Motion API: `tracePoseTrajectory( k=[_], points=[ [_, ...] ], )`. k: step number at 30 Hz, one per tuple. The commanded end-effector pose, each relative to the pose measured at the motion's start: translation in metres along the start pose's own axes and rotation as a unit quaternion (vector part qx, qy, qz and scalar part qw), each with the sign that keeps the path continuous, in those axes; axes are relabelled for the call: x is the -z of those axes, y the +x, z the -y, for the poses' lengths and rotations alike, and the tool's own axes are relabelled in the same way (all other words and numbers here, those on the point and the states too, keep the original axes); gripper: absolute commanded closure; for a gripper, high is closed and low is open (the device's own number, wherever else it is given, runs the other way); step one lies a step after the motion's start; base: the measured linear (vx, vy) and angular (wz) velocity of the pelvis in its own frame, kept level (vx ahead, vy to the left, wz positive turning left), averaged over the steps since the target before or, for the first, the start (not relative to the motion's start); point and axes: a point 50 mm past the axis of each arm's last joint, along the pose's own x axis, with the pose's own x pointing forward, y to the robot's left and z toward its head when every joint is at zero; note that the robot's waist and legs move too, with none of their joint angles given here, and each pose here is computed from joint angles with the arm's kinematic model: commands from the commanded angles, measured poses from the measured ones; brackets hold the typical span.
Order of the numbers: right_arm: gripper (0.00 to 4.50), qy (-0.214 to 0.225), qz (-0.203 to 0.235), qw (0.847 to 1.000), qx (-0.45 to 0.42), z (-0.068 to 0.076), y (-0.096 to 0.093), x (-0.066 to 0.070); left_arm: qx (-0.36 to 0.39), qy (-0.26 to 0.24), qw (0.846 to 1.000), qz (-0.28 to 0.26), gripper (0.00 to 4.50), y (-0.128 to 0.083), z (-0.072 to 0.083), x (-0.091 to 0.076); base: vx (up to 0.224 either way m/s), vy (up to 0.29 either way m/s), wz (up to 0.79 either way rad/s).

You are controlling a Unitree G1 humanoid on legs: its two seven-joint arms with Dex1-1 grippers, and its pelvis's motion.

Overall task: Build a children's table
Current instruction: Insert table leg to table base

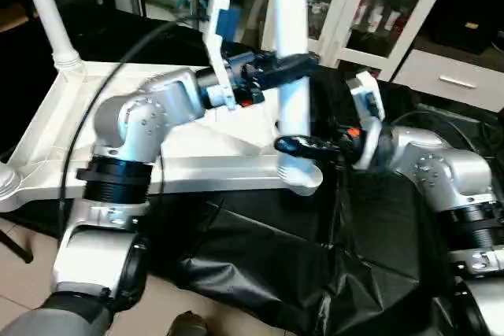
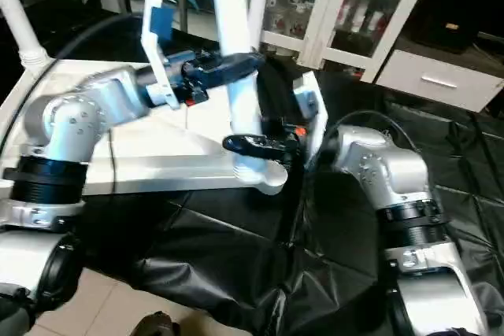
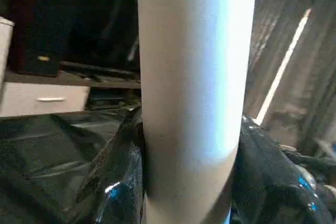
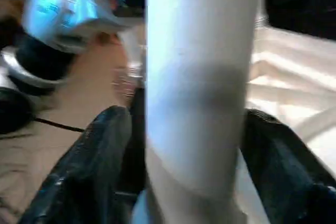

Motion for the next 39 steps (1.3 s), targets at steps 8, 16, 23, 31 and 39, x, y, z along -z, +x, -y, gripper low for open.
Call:
tracePoseTrajectory(
  k=[8,16,23,31,39],
  points=[
    [0.93,-0.022,-0.005,0.999,0.047,0.001,0.013,-0.01,0.008,0.049,0.999,-0.021,2.64,0.005,0.008,-0.002,0.0,0.0,0.0],
    [0.93,-0.027,-0.062,0.995,0.072,0.002,0.014,-0.004,0.014,0.077,0.996,-0.044,2.64,0.005,0.007,0.0,0.0,0.0,0.0],
    [0.93,-0.02,-0.065,0.995,0.078,0.002,0.016,-0.004,0.023,0.081,0.995,-0.053,2.64,0.007,0.008,0.002,0.0,0.0,0.0],
    [1.61,-0.018,-0.074,0.994,0.078,0.001,0.016,-0.003,0.032,0.088,0.994,-0.064,2.64,0.007,0.009,0.005,0.0,0.0,0.0],
    [2.26,-0.015,-0.086,0.994,0.062,-0.002,0.017,0.0,0.047,0.095,0.991,-0.078,2.64,0.007,0.012,0.008,0.0,0.0,0.0]
  ],
)
